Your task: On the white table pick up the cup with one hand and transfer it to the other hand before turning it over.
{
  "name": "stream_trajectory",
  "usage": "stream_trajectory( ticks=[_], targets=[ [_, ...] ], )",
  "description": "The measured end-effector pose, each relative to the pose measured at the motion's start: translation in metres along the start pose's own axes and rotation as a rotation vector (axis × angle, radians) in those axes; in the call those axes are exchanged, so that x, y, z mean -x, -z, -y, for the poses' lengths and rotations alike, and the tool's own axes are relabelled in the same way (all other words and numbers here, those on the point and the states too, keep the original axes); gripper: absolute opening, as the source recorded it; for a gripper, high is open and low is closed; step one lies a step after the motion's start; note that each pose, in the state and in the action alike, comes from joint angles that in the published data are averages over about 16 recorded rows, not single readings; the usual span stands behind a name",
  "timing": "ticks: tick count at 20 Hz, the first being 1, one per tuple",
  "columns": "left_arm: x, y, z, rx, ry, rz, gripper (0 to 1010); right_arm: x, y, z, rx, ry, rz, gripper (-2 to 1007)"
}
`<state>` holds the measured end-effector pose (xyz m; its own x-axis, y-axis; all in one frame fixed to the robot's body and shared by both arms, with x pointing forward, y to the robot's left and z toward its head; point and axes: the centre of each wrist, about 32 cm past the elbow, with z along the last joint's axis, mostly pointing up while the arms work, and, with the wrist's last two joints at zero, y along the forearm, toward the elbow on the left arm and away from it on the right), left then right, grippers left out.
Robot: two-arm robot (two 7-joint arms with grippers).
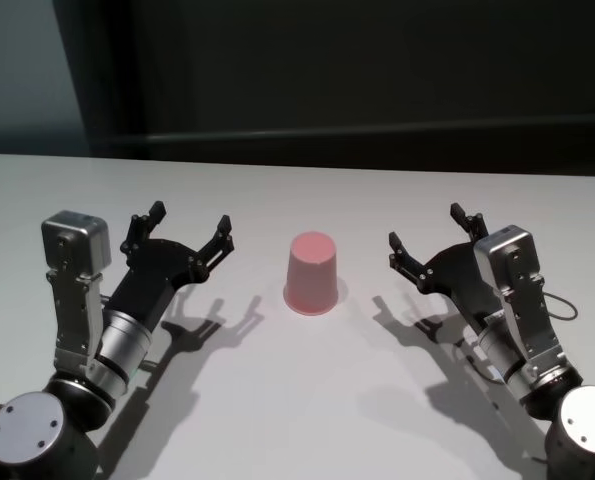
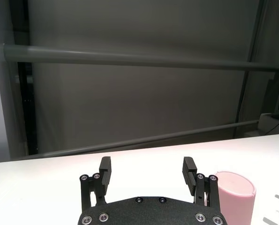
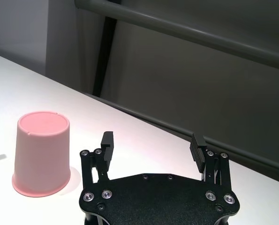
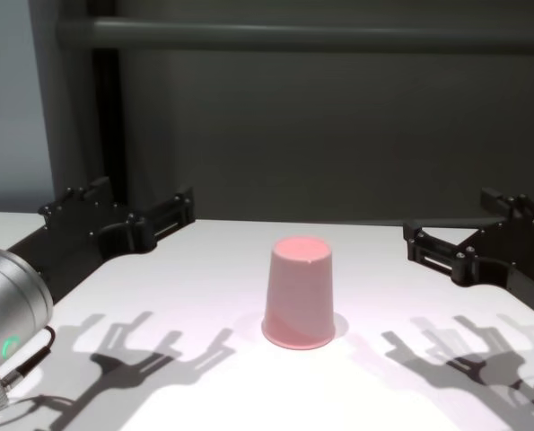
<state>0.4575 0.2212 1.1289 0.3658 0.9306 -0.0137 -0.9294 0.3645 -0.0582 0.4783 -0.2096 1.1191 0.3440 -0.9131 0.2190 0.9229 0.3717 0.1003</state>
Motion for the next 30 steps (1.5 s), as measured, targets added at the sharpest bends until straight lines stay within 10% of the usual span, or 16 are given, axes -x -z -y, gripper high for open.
stream_trajectory(
  ticks=[30],
  targets=[
    [0.0000, 0.0000, 0.0000, 0.000, 0.000, 0.000, 1001, -0.0005, -0.0007, -0.0003, 0.001, -0.001, 0.001, 1002]
  ],
)
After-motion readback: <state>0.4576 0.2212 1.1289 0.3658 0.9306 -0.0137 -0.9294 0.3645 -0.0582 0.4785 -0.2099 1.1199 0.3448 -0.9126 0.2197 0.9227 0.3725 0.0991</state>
